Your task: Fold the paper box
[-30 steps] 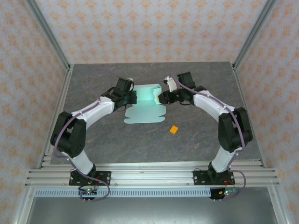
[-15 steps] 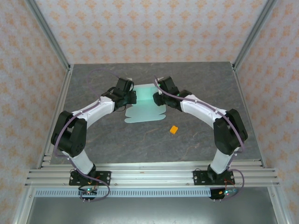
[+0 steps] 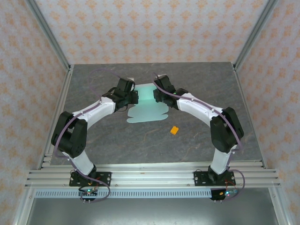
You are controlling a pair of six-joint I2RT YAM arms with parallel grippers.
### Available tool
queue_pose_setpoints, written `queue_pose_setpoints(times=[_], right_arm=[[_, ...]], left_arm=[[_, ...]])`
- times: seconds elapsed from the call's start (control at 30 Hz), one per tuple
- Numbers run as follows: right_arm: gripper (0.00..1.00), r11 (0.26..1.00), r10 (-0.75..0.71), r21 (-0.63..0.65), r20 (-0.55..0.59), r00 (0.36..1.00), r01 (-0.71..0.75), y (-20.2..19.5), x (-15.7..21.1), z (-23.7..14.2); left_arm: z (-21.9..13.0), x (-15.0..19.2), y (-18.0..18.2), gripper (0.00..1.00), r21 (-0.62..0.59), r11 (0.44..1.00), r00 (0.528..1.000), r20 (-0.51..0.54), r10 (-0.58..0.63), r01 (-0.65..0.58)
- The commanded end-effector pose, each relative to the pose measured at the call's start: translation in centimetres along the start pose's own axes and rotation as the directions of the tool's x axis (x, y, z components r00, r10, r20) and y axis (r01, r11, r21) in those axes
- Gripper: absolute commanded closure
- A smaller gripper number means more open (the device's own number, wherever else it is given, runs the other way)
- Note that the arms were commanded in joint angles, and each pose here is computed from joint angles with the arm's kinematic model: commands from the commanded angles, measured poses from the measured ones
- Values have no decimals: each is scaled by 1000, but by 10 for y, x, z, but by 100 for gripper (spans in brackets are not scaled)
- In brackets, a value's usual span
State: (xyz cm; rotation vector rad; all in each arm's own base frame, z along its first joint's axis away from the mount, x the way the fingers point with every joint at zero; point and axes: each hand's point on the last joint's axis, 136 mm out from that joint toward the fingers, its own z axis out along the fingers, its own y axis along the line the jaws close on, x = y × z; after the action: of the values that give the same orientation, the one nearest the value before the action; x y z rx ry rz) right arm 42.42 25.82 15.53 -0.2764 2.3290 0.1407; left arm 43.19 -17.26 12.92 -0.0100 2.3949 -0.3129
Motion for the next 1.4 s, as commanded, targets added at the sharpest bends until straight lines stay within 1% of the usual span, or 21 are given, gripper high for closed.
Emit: queue_pose_setpoints(times=[0.0, 0.1, 0.27, 0.4, 0.57, 0.67, 0.8, 1.03, 1.2, 1.33, 1.37], right_arm=[[79, 996, 1, 90, 45, 999, -5, -17, -18, 3], [81, 992, -4, 123, 25, 1000, 1, -23, -13, 3], [86, 976, -16, 217, -12, 1000, 18, -38, -3, 4], [87, 958, -26, 287, -20, 999, 30, -47, -1, 1], [88, 918, -26, 397, -11, 1000, 29, -60, -1, -2], [89, 898, -22, 438, -12, 1000, 25, -66, 2, -2], [89, 875, -20, 484, -27, 999, 31, -71, 5, -2], [89, 803, -43, 591, -63, 997, 72, -86, 8, -6], [87, 770, -49, 631, -88, 995, 94, -91, 11, -4], [87, 778, -44, 622, -85, 995, 88, -90, 11, -3], [86, 797, -38, 598, -88, 995, 83, -87, 11, -1]], left_arm=[[-3, 6, -11, 93, 38, 999, 999, -33, 35, -34], [-4, 5, -11, 93, 36, 999, 999, -31, 34, -33], [-5, 5, -10, 93, 30, 999, 999, -29, 34, -33], [-6, 4, -10, 93, 28, 999, 999, -23, 33, -32], [-8, 2, -7, 93, 16, 1000, 1000, -12, 25, -25], [-7, 4, -6, 93, 10, 1000, 1000, -16, 26, -26], [-6, 3, -6, 93, 11, 1000, 1000, -13, 22, -22], [-6, 3, -5, 93, 5, 1000, 1000, -13, 22, -22], [-4, 4, -4, 93, 2, 1000, 1000, -16, 22, -22], [-3, 4, -4, 93, -4, 1000, 1000, -18, 25, -25], [-3, 4, -4, 93, -4, 1000, 1000, -18, 25, -25]])
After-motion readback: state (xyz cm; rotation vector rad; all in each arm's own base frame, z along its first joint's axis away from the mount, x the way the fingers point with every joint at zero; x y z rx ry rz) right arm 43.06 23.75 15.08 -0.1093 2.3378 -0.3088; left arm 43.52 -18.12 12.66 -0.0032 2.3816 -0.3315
